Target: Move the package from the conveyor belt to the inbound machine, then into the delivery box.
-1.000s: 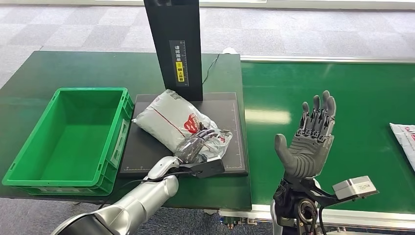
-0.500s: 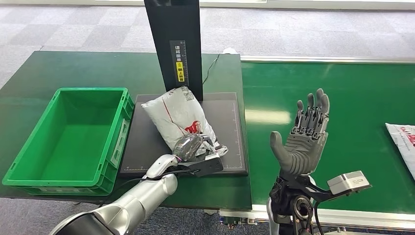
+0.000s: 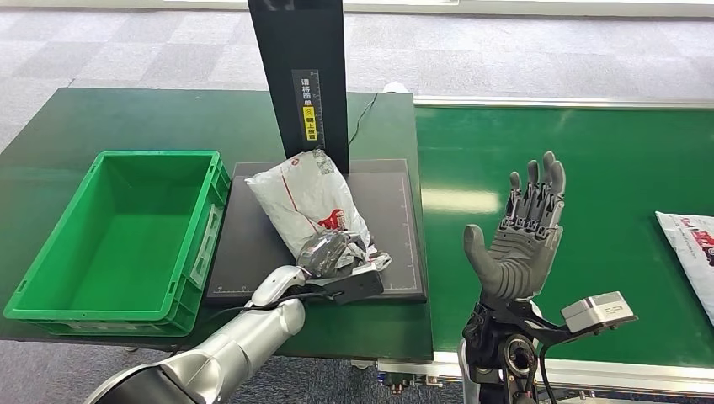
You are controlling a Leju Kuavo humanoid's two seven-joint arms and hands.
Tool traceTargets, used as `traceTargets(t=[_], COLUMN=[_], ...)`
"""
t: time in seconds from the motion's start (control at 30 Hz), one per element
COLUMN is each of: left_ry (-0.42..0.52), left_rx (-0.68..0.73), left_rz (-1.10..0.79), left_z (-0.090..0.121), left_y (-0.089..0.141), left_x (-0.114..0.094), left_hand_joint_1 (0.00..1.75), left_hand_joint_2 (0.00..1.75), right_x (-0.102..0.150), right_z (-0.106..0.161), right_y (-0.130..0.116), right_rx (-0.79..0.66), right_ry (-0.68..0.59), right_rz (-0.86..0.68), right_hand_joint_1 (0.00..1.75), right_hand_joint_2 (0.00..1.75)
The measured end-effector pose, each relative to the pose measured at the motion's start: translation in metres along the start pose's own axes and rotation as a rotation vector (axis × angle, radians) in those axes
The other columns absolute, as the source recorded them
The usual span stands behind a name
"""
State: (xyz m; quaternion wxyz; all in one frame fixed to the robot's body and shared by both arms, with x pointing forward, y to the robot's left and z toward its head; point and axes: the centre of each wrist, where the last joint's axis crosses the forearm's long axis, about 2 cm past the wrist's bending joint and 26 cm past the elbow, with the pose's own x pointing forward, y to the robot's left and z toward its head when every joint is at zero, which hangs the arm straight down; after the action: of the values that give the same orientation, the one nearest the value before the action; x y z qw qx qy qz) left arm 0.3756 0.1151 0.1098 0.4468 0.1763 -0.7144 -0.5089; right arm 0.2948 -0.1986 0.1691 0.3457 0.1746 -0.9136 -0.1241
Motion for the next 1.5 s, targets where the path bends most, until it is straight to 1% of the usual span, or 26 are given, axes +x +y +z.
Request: traceTargets(t=[0.13, 0.3, 0.4, 0.53, 0.63, 0.7, 0.77, 0.9, 1.27, 1.4, 1.5], left_ry=[-0.053, -0.158, -0.198, -0.265, -0.320, -0.356, -0.389, -0.435, -0.485, -0.504, -0.521], left_rx=[0.095, 0.319, 0.483, 0.721, 0.892, 0.986, 1.052, 1.124, 1.194, 1.251, 1.312], left_rz=[0.080, 0.248, 0.401, 0.576, 0.680, 0.720, 0.722, 0.707, 0.678, 0.664, 0.669], left_z=[0.002, 0.000, 0.005, 0.022, 0.043, 0.059, 0.073, 0.091, 0.109, 0.120, 0.132], left_y=[0.001, 0.014, 0.024, 0.048, 0.073, 0.088, 0.101, 0.117, 0.135, 0.146, 0.159], left_x=[-0.003, 0.000, 0.008, 0.022, 0.030, 0.032, 0.033, 0.036, 0.039, 0.039, 0.034], left_hand_joint_1=[1.75, 1.75, 1.75, 1.75, 1.75, 1.75, 1.75, 1.75, 1.75, 1.75, 1.75], left_hand_joint_2=[1.75, 1.75, 1.75, 1.75, 1.75, 1.75, 1.75, 1.75, 1.75, 1.75, 1.75], right_x=[0.000, 0.002, 0.006, 0.013, 0.019, 0.021, 0.023, 0.025, 0.026, 0.026, 0.026], right_z=[0.001, 0.011, 0.019, 0.031, 0.037, 0.041, 0.042, 0.043, 0.043, 0.043, 0.043], right_y=[-0.002, -0.005, -0.008, -0.010, -0.012, -0.013, -0.014, -0.015, -0.017, -0.017, -0.016], right_rx=[-0.009, -0.034, -0.051, -0.070, -0.076, -0.077, -0.079, -0.082, -0.080, -0.075, -0.075], right_ry=[0.004, 0.021, 0.031, 0.039, 0.041, 0.044, 0.044, 0.040, 0.040, 0.041, 0.040], right_rz=[0.014, 0.044, 0.071, 0.102, 0.118, 0.126, 0.132, 0.139, 0.147, 0.147, 0.146], right_hand_joint_1=[0.00, 0.00, 0.00, 0.00, 0.00, 0.00, 0.00, 0.00, 0.00, 0.00, 0.00], right_hand_joint_2=[1.75, 1.75, 1.75, 1.75, 1.75, 1.75, 1.75, 1.75, 1.75, 1.75, 1.75])
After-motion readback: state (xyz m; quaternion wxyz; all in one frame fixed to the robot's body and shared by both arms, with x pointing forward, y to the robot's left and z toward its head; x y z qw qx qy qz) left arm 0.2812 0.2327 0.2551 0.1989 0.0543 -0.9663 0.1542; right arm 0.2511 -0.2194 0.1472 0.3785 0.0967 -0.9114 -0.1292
